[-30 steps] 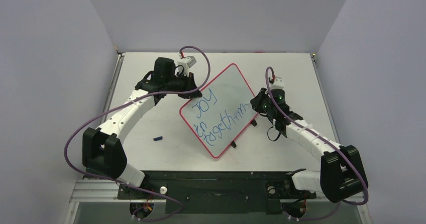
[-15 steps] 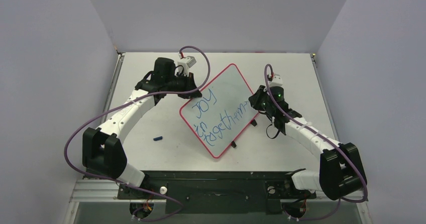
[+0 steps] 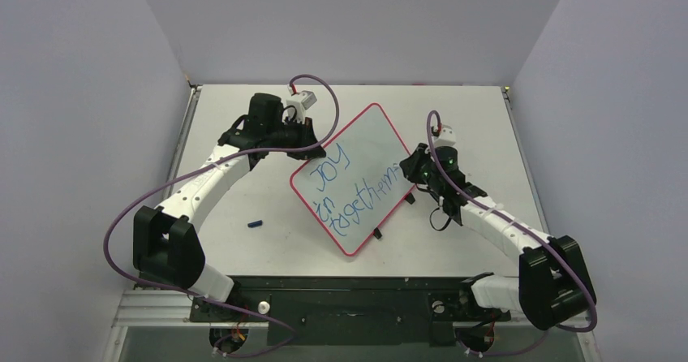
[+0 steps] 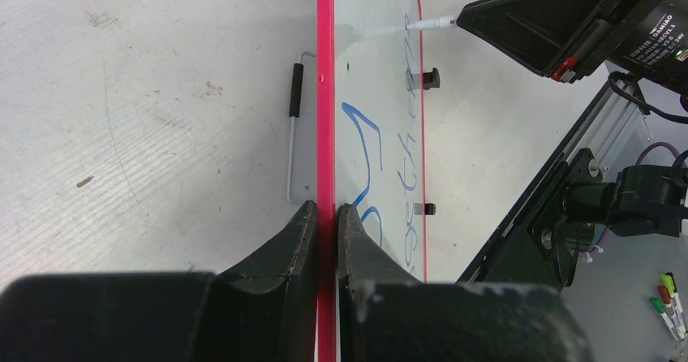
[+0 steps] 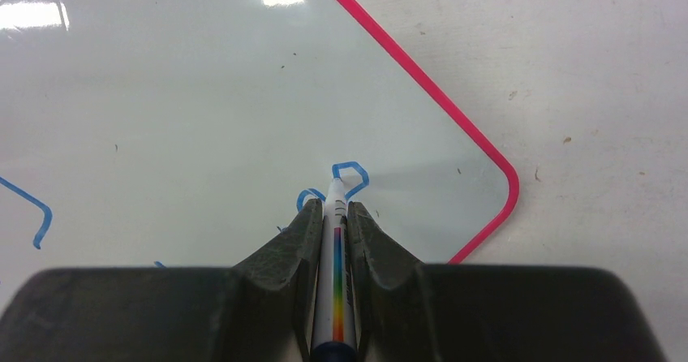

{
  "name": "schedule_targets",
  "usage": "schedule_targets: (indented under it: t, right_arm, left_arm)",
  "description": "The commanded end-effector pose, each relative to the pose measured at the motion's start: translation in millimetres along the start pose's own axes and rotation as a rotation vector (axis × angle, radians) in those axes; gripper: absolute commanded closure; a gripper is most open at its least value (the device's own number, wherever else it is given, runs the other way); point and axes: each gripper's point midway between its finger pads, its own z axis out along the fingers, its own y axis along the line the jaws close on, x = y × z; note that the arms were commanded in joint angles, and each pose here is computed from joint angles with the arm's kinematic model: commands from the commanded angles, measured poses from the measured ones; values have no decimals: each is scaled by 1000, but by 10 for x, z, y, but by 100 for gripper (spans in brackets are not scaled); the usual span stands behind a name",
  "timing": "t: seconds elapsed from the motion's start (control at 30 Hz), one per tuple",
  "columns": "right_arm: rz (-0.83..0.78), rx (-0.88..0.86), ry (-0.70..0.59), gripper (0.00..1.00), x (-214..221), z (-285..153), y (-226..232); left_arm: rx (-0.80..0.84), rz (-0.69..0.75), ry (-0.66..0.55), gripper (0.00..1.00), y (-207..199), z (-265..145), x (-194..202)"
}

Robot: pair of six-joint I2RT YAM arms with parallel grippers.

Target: Write a sentence on the whiteboard

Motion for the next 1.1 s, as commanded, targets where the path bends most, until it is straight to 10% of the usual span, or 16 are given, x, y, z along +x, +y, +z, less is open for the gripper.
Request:
schedule_targets:
  t: [0.0, 1.07]
  right_arm:
    - [4, -19, 34, 100, 180, -53, 17]
    - [14, 81, -98, 100, -399, -176, -218]
  left_arm:
    - [-18, 93, -62, 100, -20, -93, -141]
    - [-14, 95, -55, 100, -37, -81, -116]
